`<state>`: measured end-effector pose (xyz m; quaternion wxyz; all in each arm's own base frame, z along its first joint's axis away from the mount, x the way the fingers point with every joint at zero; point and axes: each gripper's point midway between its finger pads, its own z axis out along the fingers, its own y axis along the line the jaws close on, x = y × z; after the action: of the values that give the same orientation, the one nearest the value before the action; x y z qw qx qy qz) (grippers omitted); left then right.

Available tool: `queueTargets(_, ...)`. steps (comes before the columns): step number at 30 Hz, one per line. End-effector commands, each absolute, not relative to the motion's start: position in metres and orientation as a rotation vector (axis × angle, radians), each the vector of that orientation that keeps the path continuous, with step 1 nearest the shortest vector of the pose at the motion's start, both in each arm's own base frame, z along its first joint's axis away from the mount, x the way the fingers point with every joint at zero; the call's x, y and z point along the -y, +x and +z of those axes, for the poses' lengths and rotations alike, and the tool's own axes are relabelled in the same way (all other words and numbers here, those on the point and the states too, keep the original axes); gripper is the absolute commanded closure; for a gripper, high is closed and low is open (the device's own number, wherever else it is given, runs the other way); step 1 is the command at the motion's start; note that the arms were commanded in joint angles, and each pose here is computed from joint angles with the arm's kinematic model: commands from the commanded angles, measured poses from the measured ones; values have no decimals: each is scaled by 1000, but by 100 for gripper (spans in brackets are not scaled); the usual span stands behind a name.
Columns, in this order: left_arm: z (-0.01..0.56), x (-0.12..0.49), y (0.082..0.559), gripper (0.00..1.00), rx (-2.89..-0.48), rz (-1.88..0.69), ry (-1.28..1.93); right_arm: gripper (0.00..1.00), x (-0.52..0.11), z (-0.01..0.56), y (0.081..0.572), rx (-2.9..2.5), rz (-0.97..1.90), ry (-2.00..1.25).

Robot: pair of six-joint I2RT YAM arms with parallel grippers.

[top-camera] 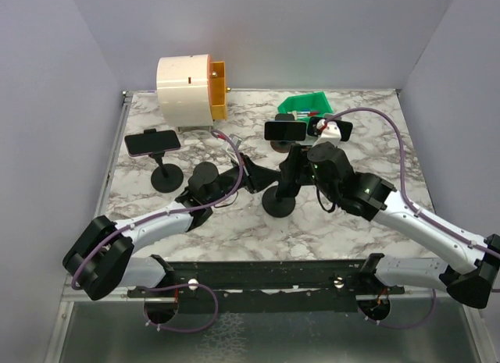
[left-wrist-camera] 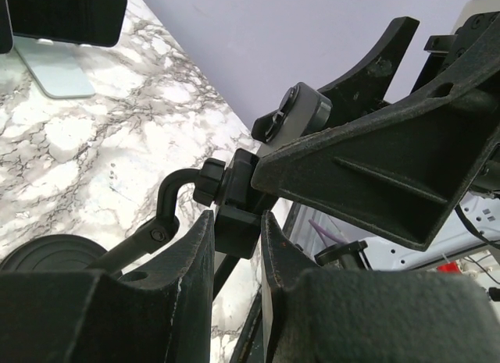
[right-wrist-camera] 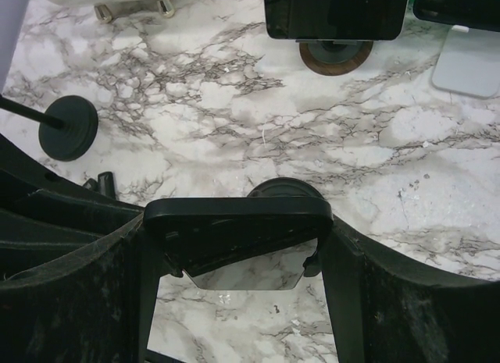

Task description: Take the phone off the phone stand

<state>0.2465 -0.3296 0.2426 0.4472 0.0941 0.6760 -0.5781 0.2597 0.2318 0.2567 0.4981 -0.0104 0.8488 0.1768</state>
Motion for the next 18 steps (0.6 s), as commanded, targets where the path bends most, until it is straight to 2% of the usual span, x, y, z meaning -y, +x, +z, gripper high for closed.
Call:
queueTargets(1, 204, 314, 279, 100, -1804, -1284, 96, 100, -242, 270, 235, -2056, 582, -127)
queueTargets(18, 199, 318, 279, 100, -1811, -1319, 101, 100, -267, 289, 218, -1994, 789, -247)
